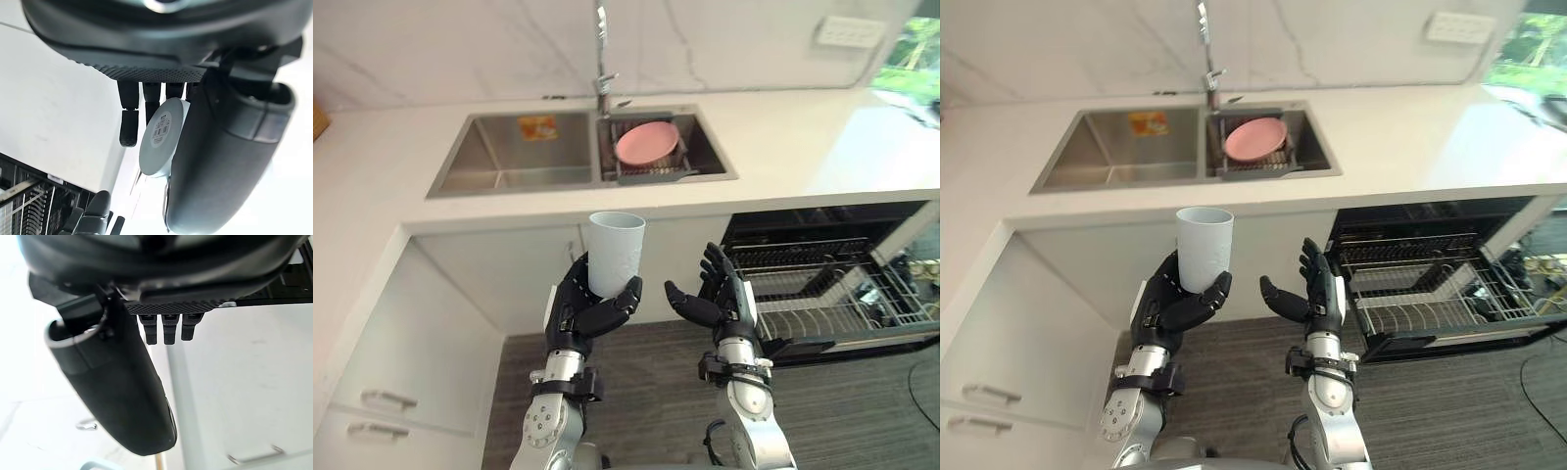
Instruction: Walk over to the sink, pick up the cup, carry it to the dishwasher, place the cup inside the dishwasher, then close the dishwasher door
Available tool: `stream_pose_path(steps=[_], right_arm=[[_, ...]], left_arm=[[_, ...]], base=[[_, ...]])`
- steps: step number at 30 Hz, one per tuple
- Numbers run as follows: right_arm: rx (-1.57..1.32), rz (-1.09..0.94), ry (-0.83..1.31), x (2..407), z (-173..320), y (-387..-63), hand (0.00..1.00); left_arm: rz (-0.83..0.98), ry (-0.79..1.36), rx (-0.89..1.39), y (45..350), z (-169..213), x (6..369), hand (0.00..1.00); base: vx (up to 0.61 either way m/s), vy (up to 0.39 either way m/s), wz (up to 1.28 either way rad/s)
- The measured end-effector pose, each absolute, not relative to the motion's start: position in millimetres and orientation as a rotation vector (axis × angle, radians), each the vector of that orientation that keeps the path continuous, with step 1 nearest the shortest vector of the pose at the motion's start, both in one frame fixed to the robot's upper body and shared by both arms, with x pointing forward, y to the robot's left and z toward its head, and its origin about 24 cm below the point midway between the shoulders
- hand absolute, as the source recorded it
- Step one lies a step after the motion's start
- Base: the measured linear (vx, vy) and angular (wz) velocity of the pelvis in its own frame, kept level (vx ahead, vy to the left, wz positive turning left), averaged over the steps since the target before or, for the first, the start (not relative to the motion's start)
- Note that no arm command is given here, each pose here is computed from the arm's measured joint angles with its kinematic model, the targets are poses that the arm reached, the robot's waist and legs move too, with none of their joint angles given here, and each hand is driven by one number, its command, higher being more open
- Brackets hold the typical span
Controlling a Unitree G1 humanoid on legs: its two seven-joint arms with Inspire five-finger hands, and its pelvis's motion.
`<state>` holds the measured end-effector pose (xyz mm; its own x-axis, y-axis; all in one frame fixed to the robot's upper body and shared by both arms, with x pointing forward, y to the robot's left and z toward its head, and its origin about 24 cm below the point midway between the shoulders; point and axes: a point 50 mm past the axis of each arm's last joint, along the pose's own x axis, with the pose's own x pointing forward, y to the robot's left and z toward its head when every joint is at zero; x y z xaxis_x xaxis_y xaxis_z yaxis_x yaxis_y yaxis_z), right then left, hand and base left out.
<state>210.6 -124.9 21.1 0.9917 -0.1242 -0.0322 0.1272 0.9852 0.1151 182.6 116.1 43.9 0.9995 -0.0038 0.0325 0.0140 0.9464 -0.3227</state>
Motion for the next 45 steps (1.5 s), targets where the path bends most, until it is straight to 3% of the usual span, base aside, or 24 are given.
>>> stream_pose_path(steps=[6, 9, 19, 34, 45], right_arm=[[0.107, -0.072, -0.009, 222, 27, -116, 0.90], [0.050, -0.086, 0.013, 220, 21, -130, 0.90], [0.074, -0.124, -0.126, 225, 49, -136, 0.90], [0.155, -0.074, -0.072, 213, 40, -124, 0.90], [0.209, -0.022, -0.106, 209, 49, -126, 0.90]], left_arm=[[0.005, 0.006, -0.318, 115, 32, 187, 0.30], [0.016, 0.053, -0.338, 109, 23, 188, 0.30], [0.058, 0.001, -0.364, 114, 31, 192, 0.30], [0.006, 0.005, -0.298, 110, 31, 191, 0.30], [0.000, -0.054, -0.211, 110, 39, 214, 0.30]], base=[[0.20, -0.108, -0.50], [0.23, -0.102, -0.32], [0.17, -0.001, -0.27], [0.11, 0.075, -0.28], [-0.02, 0.013, -0.22]])
